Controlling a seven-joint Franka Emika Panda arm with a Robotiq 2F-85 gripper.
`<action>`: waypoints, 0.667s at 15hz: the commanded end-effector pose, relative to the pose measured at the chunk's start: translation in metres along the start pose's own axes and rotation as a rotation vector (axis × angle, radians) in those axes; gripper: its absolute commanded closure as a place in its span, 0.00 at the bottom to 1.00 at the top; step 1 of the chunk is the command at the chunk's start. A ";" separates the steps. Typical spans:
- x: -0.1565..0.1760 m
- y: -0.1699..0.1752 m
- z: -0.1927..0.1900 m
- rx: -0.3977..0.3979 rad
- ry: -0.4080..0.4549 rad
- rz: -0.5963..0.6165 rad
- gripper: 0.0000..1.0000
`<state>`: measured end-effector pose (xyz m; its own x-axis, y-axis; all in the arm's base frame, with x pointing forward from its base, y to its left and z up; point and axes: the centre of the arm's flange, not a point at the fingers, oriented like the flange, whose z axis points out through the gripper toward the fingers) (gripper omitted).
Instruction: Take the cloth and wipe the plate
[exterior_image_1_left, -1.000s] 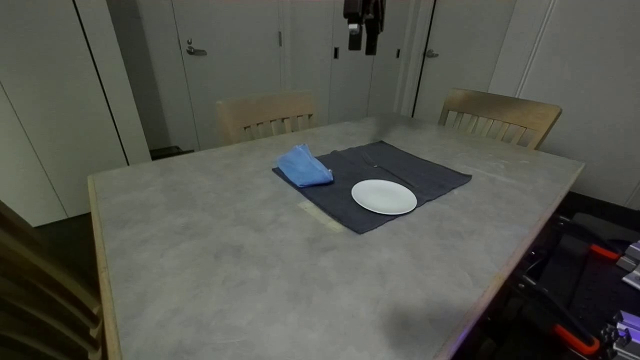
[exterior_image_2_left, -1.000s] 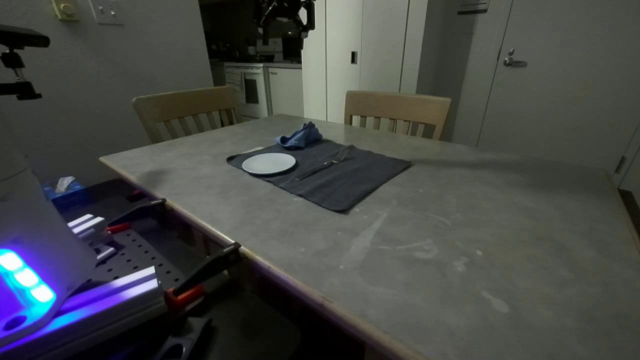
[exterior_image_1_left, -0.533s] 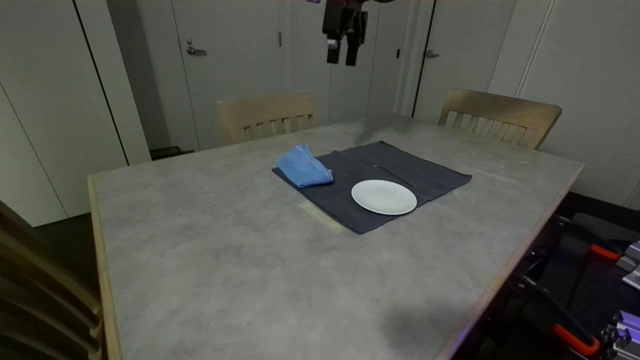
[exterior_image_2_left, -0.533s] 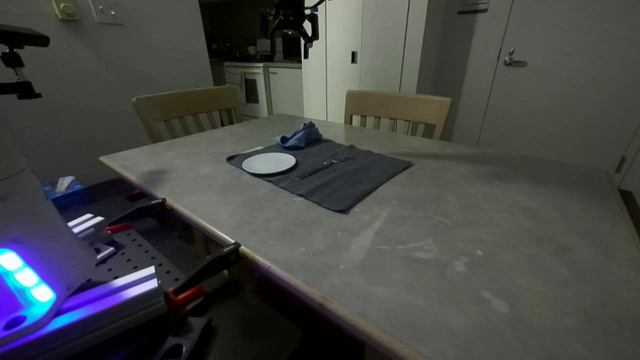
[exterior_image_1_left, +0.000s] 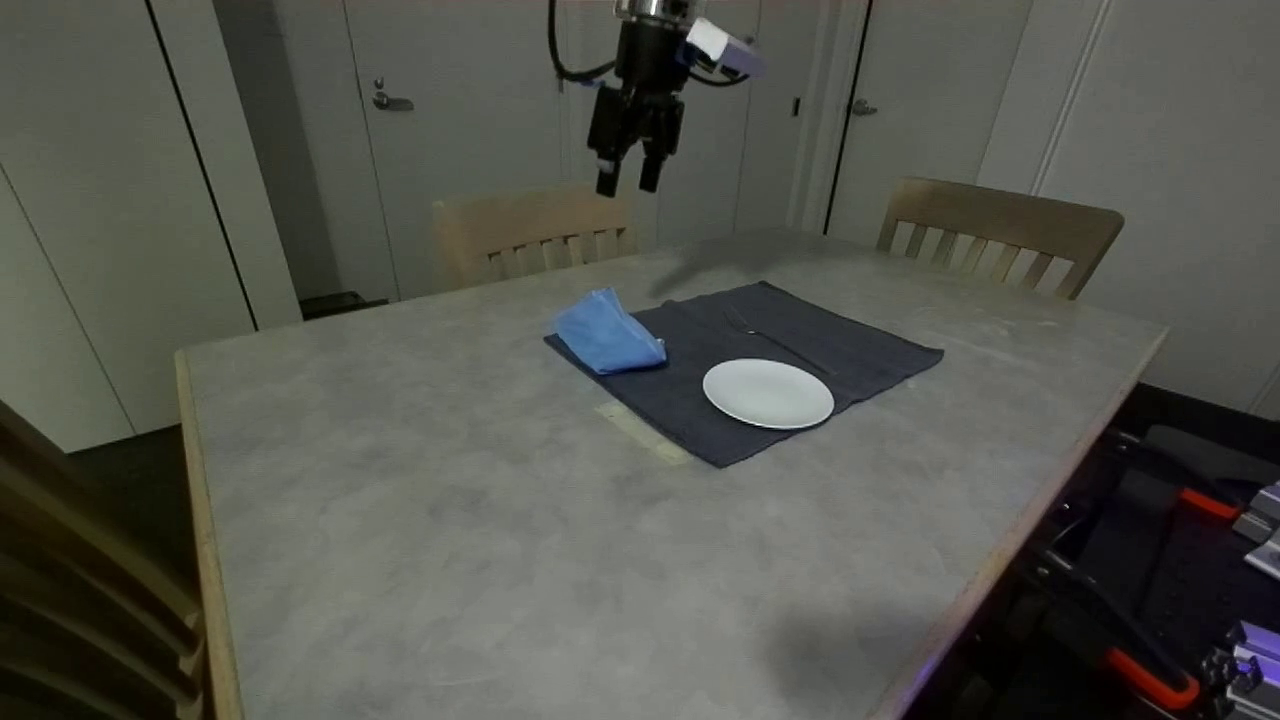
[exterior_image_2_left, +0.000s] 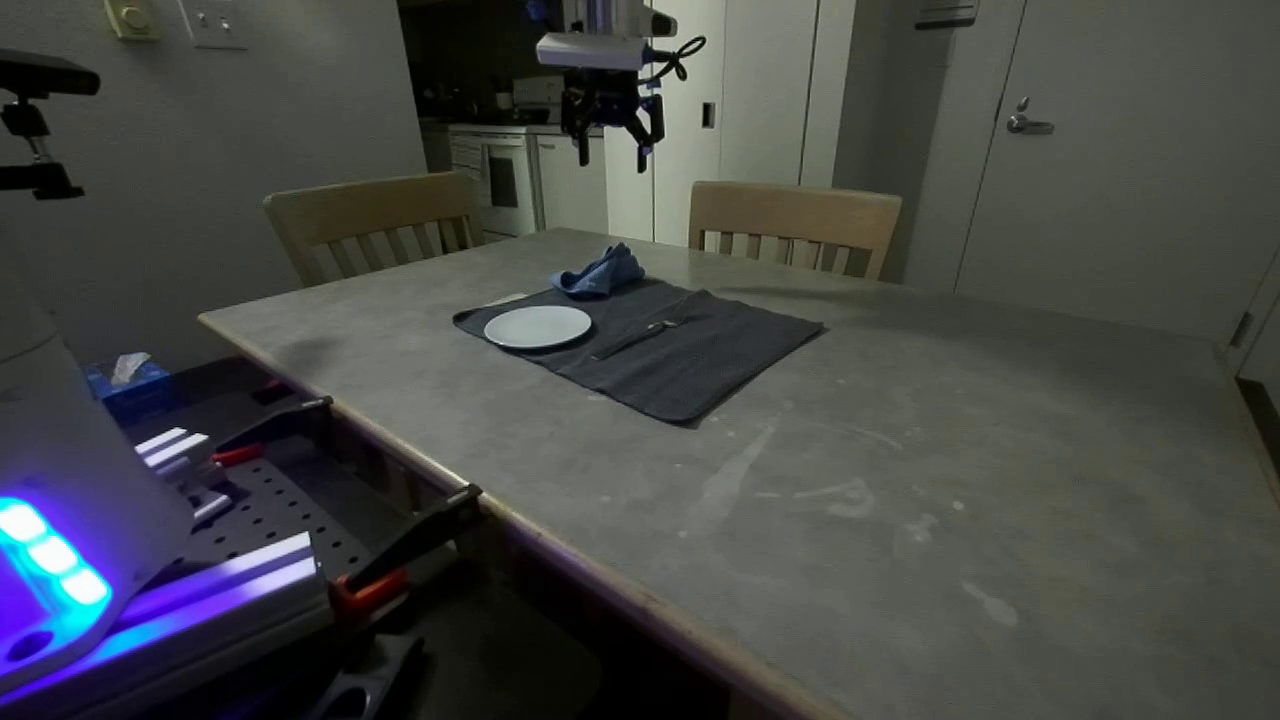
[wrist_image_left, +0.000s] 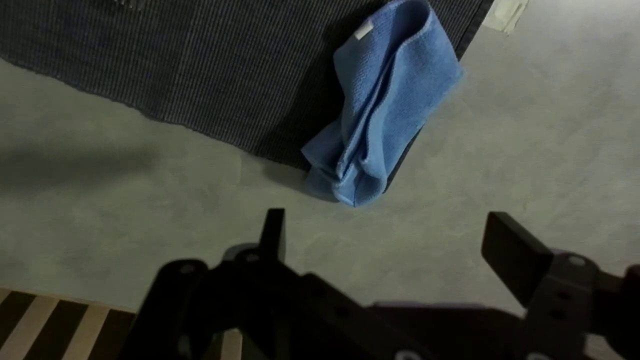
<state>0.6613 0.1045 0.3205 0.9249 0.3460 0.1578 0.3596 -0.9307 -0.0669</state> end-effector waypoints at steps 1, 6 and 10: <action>0.011 0.009 0.035 0.050 -0.019 0.059 0.00; 0.002 0.022 0.086 0.114 -0.057 0.149 0.00; 0.002 0.029 0.117 0.173 -0.072 0.193 0.00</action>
<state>0.6733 0.0925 0.2217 0.9770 0.2065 0.0523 0.2129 -0.9551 -0.2059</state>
